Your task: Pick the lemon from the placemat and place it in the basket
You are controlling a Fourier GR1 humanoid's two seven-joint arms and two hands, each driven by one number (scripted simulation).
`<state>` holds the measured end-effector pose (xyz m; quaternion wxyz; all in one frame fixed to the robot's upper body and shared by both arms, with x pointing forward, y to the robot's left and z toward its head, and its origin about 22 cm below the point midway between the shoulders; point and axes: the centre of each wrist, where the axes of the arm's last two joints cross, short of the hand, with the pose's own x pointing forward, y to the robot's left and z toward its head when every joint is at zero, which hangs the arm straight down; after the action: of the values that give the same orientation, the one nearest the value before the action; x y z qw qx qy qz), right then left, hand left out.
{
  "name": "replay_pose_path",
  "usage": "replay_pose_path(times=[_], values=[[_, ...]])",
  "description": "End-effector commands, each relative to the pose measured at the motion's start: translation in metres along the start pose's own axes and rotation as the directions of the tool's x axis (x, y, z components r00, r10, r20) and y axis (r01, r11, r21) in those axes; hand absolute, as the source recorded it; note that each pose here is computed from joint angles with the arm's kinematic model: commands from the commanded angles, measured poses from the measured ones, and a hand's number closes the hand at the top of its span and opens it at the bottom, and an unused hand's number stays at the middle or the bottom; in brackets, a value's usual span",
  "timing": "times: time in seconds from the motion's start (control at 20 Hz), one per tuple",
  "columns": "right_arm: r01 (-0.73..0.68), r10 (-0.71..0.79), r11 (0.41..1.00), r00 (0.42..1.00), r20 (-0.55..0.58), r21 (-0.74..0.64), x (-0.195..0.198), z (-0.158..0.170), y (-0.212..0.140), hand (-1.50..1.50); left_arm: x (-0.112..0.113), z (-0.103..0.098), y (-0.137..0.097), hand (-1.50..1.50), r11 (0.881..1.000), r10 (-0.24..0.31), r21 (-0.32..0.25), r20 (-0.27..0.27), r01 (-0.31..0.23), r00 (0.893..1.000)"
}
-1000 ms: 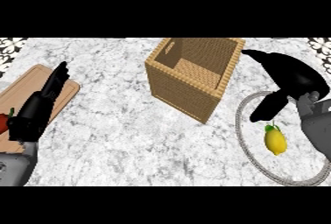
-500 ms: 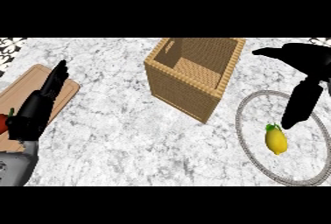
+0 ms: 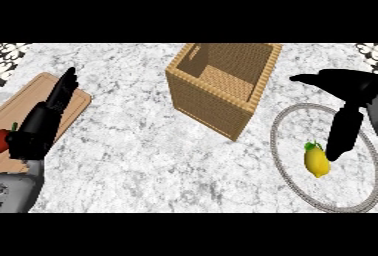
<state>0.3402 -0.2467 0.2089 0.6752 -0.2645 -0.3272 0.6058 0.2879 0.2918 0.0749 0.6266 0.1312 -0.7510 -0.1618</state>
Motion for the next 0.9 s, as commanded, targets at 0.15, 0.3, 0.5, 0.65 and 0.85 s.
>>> replay_pose_path(times=[0.15, 0.3, 0.5, 0.65, 0.85], values=[[-0.063, 0.083, 0.988, 0.987, -0.137, 0.139, -0.015, -0.029, 0.027, -1.50, -0.005, 0.008, -0.006, 0.00, 1.000, -0.014, -0.003, 0.003, 0.014, 1.000], [-0.086, 0.108, 0.984, 0.984, -0.143, 0.155, -0.018, -0.036, 0.039, -1.50, 0.007, 0.006, 0.019, 0.00, 1.000, 0.001, -0.024, 0.005, -0.001, 1.000], [-0.068, 0.087, 0.989, 0.986, -0.142, 0.129, -0.021, -0.042, 0.060, -1.50, -0.010, 0.008, -0.006, 0.00, 1.000, -0.006, 0.000, -0.004, 0.006, 1.000], [-0.081, 0.097, 0.990, 0.985, -0.146, 0.115, -0.036, -0.054, 0.073, -1.50, -0.003, 0.003, 0.022, 0.00, 1.000, 0.007, -0.003, 0.013, -0.007, 1.000], [-0.100, 0.116, 0.989, 0.982, -0.147, 0.111, -0.058, -0.043, 0.081, -1.50, -0.003, -0.006, -0.007, 0.00, 1.000, -0.003, 0.009, -0.002, 0.003, 1.000]])
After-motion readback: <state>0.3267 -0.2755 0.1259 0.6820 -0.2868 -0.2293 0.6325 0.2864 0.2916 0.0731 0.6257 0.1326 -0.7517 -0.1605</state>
